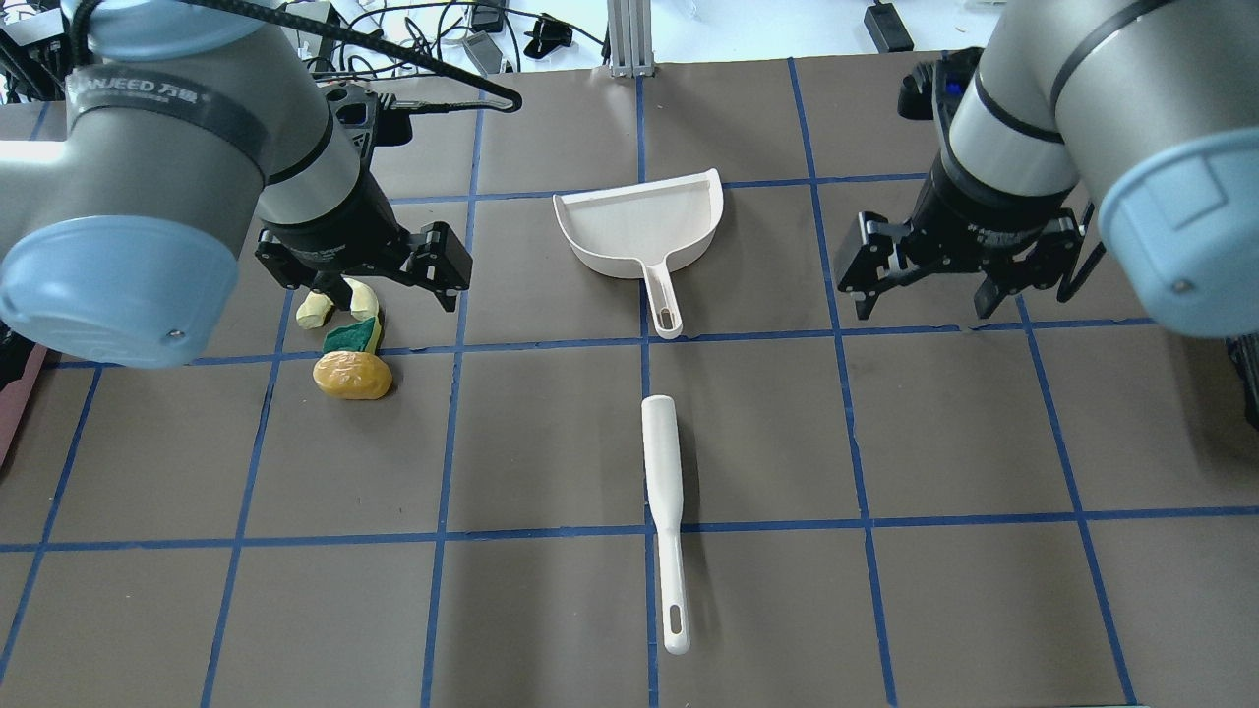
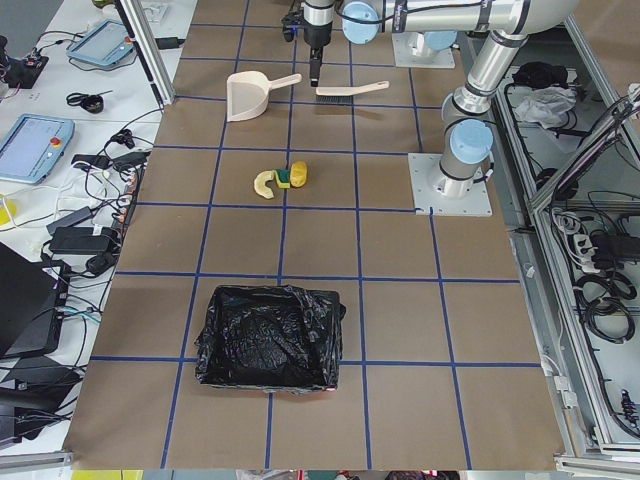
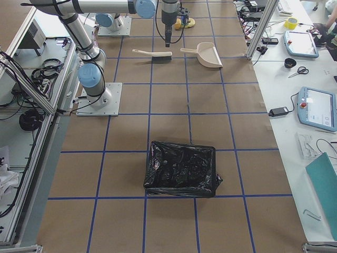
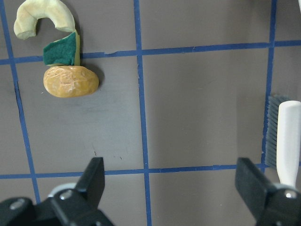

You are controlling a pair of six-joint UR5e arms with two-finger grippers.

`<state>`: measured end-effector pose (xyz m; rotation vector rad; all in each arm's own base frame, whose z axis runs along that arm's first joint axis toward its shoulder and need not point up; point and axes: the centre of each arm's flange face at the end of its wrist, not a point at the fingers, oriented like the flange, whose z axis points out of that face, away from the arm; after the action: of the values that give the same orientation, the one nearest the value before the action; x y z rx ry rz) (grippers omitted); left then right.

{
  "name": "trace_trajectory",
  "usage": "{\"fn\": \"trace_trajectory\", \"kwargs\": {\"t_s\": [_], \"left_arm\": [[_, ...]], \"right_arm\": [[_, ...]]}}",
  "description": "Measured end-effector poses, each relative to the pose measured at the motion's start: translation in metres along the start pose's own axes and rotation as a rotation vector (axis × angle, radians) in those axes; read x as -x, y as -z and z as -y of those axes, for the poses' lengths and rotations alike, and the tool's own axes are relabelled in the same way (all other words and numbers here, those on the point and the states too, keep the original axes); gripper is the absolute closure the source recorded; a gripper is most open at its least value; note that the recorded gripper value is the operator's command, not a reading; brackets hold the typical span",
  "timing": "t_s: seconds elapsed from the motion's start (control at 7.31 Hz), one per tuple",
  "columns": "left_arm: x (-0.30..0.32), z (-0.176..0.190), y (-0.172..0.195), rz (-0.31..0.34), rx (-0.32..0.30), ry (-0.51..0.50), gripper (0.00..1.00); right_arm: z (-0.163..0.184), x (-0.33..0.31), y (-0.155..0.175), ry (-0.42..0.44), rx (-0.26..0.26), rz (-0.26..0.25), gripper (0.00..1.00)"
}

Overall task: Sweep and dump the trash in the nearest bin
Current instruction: 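Grasp the white dustpan handle with left gripper while right grasps brush handle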

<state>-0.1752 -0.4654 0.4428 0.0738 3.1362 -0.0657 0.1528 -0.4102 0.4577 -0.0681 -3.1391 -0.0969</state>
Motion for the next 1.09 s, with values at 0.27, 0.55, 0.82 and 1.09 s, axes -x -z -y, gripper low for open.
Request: {"fn": "trace_trajectory", "kwargs": {"t_s": [0.27, 0.55, 0.82, 1.09], "left_arm": [[-0.002, 0.039, -0.001, -0.002, -0.005, 0.011, 0.00], [-0.006, 0.080, -0.016, -0.006, 0.010, 0.023, 0.00], [-0.027, 0.115, -0.040, -0.015, -0.001, 0.047, 0.00], [-0.063, 0.145, -0.071, -0.050, -0.022, 0.077, 0.00]], "right_arm": [[-0.056, 0.022, -0.056, 0.020, 0.053, 0.046, 0.01], [-0.090, 0.064, -0.102, 0.020, 0.044, 0.051, 0.01], [-0.109, 0.121, -0.135, 0.041, 0.015, 0.040, 0.00], [-0.118, 0.159, -0.165, 0.054, 0.026, 0.031, 0.04]]}}
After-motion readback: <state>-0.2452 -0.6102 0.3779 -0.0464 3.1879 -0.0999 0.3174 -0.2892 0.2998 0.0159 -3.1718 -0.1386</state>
